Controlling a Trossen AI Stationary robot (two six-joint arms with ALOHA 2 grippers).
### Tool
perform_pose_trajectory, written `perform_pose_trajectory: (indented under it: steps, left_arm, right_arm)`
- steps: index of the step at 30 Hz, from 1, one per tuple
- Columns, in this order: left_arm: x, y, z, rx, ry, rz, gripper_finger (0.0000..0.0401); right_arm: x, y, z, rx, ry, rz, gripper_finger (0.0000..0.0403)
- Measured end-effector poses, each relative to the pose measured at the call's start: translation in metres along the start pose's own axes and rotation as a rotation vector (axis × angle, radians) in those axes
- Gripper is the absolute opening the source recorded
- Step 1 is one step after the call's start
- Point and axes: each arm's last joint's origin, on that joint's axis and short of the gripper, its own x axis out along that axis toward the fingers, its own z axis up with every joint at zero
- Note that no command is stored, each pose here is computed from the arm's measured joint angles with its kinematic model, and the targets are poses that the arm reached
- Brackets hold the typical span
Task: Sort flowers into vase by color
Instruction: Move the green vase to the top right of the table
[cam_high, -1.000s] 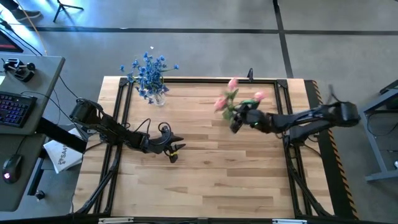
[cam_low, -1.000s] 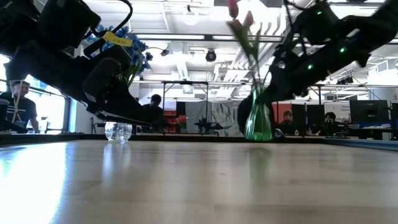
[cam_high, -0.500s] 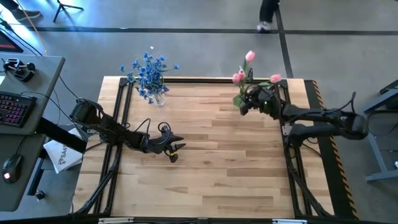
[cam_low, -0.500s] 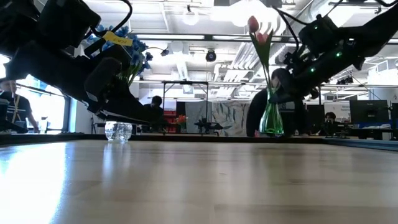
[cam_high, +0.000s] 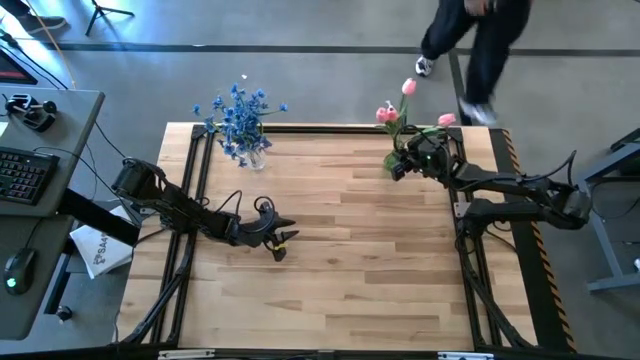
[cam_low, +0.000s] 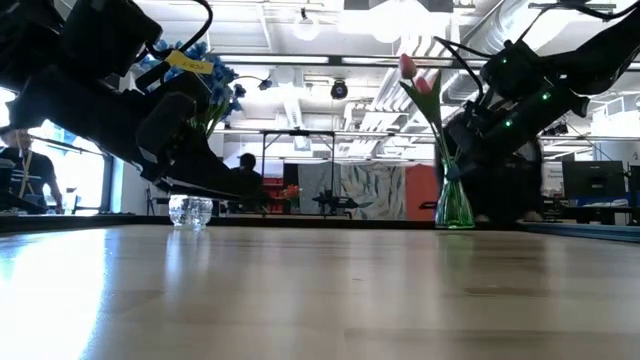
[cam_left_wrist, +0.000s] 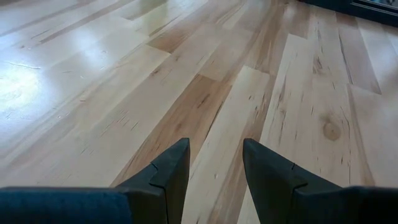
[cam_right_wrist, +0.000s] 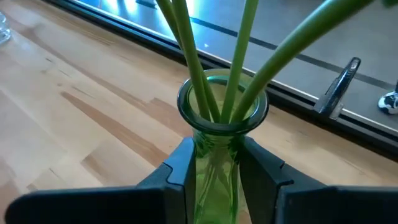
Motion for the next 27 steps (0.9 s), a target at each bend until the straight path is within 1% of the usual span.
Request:
perform_pose_trajectory:
  steps: [8, 12, 22, 24, 27]
  left_arm:
    - [0.0000, 0.0000, 0.0000, 0.000, 0.000, 0.000, 0.0135]
    - [0.0000, 0.0000, 0.0000, 0.000, 0.000, 0.000, 0.0135]
    - [0.0000, 0.0000, 0.0000, -0.001, 0.000, -0.001, 0.0135]
    - [0.0000, 0.0000, 0.0000, -0.001, 0.000, 0.000, 0.0135]
    - [0.0000, -0.0001, 0.0000, -0.001, 0.000, -0.001, 0.0135]
  right_arm:
    - [0.0007, -0.0028, -0.0010, 0.035, 0.025, 0.032, 0.0083]
    - [0.0006, -0.0032, -0.0030, 0.031, 0.049, 0.031, 0.0083]
    - [0.0005, -0.0033, -0.0032, 0.030, 0.053, 0.030, 0.0083]
    - [0.0005, -0.0033, -0.0033, 0.029, 0.053, 0.030, 0.0089]
    - [0.0005, -0.0033, -0.0037, 0.028, 0.057, 0.030, 0.0114]
